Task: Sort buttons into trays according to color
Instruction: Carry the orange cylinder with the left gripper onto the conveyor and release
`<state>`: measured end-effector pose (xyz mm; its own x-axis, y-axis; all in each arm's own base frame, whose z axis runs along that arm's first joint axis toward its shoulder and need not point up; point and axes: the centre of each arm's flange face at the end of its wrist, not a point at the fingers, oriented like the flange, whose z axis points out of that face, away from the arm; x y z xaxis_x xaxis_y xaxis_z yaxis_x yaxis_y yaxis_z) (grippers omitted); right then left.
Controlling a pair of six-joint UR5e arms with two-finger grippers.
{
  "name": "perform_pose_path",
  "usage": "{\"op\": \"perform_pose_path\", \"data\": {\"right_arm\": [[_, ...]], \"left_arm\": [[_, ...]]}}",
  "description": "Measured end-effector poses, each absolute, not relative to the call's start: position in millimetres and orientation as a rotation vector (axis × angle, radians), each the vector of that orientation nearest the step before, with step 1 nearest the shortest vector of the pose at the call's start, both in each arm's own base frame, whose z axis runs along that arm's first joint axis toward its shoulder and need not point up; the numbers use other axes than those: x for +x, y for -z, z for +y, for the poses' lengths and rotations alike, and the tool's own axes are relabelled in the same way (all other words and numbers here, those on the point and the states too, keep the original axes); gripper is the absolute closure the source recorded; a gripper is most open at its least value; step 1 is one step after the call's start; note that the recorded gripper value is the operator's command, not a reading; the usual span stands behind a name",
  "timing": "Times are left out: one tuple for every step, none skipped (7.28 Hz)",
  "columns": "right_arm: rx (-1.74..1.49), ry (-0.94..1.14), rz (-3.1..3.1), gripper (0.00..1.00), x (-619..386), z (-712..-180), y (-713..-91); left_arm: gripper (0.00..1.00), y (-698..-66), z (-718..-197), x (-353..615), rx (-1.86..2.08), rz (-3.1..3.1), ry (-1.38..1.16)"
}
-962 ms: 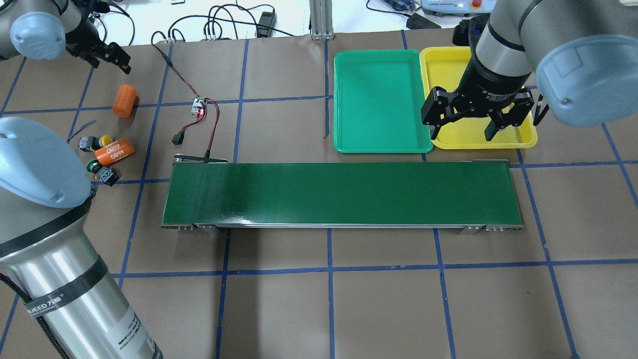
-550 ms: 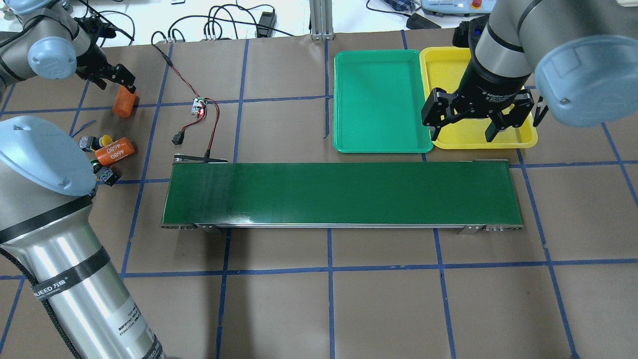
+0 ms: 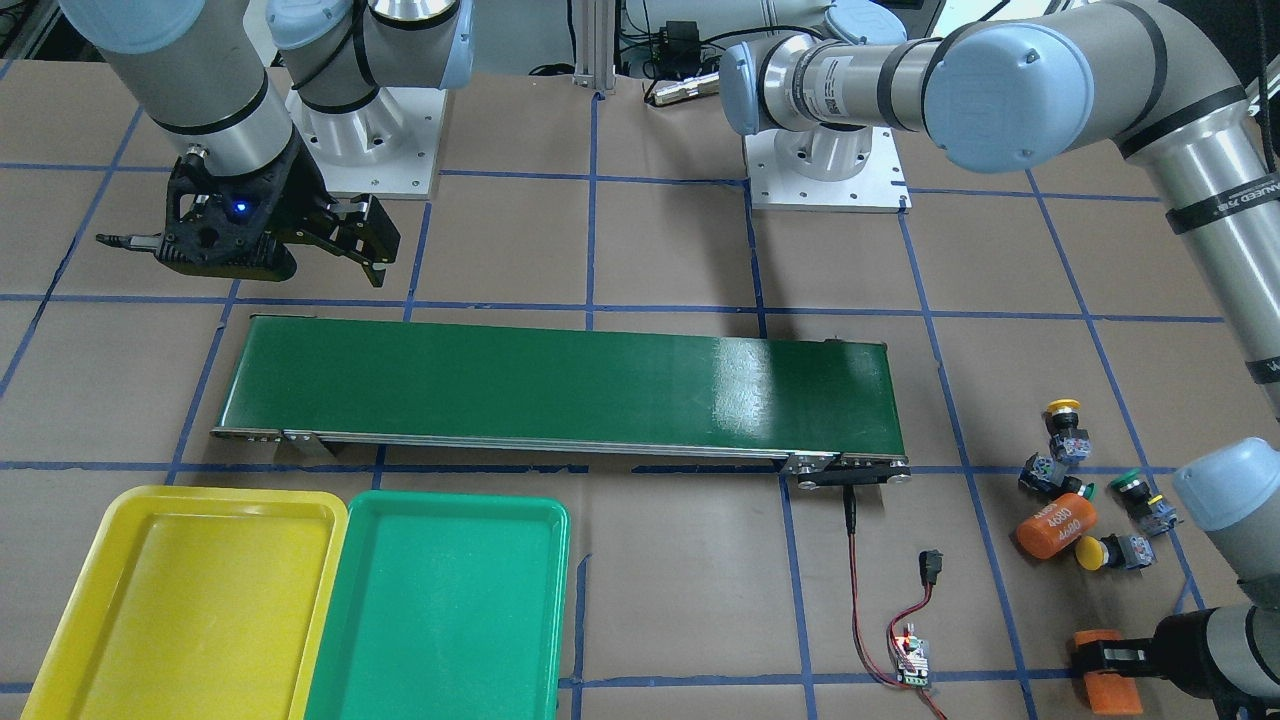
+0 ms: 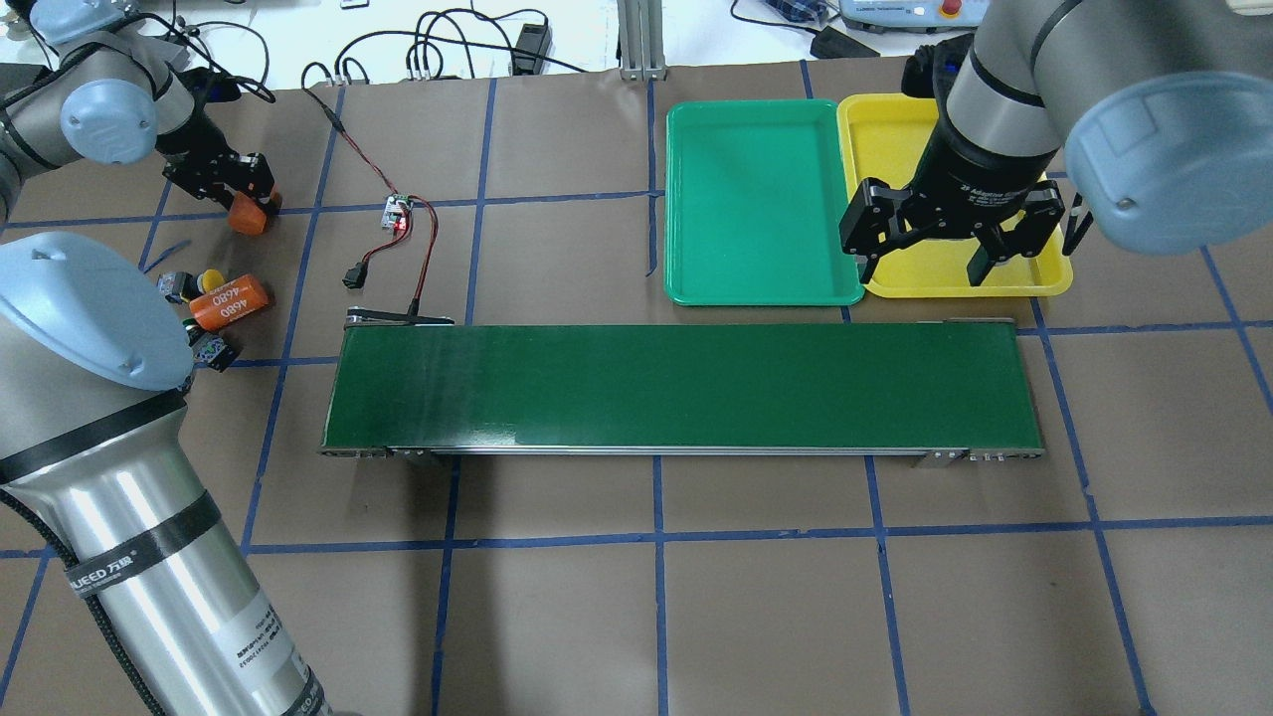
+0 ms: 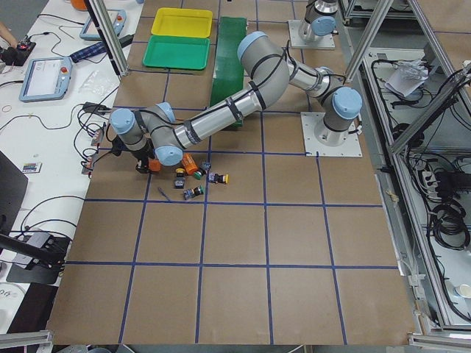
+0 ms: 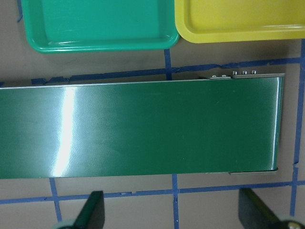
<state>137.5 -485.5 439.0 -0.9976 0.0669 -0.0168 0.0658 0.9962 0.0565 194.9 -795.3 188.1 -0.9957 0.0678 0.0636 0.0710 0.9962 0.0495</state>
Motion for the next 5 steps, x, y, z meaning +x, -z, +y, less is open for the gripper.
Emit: {"op": "perform_pose_path", "data": {"right_arm": [[0.104,-0.088,3.12,0.0,138,-485,-439],[0.101,-0.089,3.12,0.0,138,-485,-439],[0.098,-0.089,3.12,0.0,138,-485,-439],[0.097,-0.09,3.12,0.0,138,-485,-439],[0.095,-0.09,3.12,0.0,138,-485,-439]], "left_arm": [[1.0,-207,-792,181,-0.128,-3.069,0.111],[1.0,-239,-785,149,-0.225,-3.056,0.148],[1.0,-273,-770,104,-0.417,-3.017,0.199],[1.0,-300,-741,58,-0.66,-2.936,0.269],[1.0,-319,-701,17,-0.887,-2.838,0.319]]}}
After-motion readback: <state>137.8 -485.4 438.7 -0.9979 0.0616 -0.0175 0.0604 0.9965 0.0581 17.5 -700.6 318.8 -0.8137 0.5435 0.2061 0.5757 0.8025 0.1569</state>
